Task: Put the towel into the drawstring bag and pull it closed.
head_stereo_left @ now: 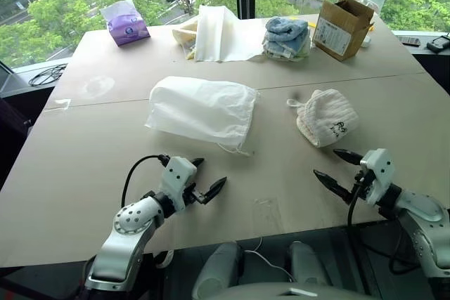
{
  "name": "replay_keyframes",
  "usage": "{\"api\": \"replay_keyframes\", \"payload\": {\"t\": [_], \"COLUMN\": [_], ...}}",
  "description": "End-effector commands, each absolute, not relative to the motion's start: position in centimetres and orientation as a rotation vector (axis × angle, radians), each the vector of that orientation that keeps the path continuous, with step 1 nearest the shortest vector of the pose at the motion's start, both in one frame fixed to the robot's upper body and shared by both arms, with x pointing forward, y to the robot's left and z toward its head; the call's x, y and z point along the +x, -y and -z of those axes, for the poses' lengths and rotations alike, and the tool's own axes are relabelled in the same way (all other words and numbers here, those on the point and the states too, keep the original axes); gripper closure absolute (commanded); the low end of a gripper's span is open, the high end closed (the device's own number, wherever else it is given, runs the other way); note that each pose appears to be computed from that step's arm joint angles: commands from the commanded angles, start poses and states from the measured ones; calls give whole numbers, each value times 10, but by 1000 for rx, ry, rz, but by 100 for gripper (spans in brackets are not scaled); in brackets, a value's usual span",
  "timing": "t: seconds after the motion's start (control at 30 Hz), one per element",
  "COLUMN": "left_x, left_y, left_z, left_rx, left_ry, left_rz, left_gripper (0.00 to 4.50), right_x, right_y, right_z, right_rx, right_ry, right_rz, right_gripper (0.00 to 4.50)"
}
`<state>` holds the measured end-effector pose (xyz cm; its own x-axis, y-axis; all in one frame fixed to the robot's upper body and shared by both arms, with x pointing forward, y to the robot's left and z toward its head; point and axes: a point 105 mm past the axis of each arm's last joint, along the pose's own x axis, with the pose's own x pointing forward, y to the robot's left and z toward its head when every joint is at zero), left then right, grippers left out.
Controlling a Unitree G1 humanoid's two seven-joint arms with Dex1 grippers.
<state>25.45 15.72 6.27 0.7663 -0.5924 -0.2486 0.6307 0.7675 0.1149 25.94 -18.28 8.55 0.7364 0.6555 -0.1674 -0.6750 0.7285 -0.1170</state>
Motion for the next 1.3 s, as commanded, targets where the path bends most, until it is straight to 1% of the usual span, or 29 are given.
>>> {"api": "replay_keyframes", "payload": {"t": [0.03,0.3,0.57,0.73,0.8,0.9,1.1,1.23,1.3], "left_x": [249,246,249,236,235,247,290,309,320], "left_y": [-147,-142,-138,-132,-134,-127,-93,-72,-61], "left_z": [-63,-69,-73,-84,-90,-105,-134,-140,-142], "left_rx": [183,164,160,132,127,118,202,290,351], "left_ry": [-204,-191,-176,-153,-144,-85,18,39,59], "left_rz": [710,715,724,795,796,780,746,730,684], "left_gripper": [8,8,8,8,8,8,8,8,8], "right_x": [260,259,260,259,258,255,256,259,259], "right_y": [185,184,185,185,184,177,162,157,156], "right_z": [-96,-95,-97,-99,-100,-103,-116,-130,-137], "right_rx": [-207,-208,-210,-209,-206,-188,-177,-183,-190], "right_ry": [-68,-59,-52,-46,-42,-29,10,40,52], "right_rz": [-743,-753,-750,-753,-764,-804,-846,-855,-854], "right_gripper": [0,0,0,0,0,0,0,0,0]}}
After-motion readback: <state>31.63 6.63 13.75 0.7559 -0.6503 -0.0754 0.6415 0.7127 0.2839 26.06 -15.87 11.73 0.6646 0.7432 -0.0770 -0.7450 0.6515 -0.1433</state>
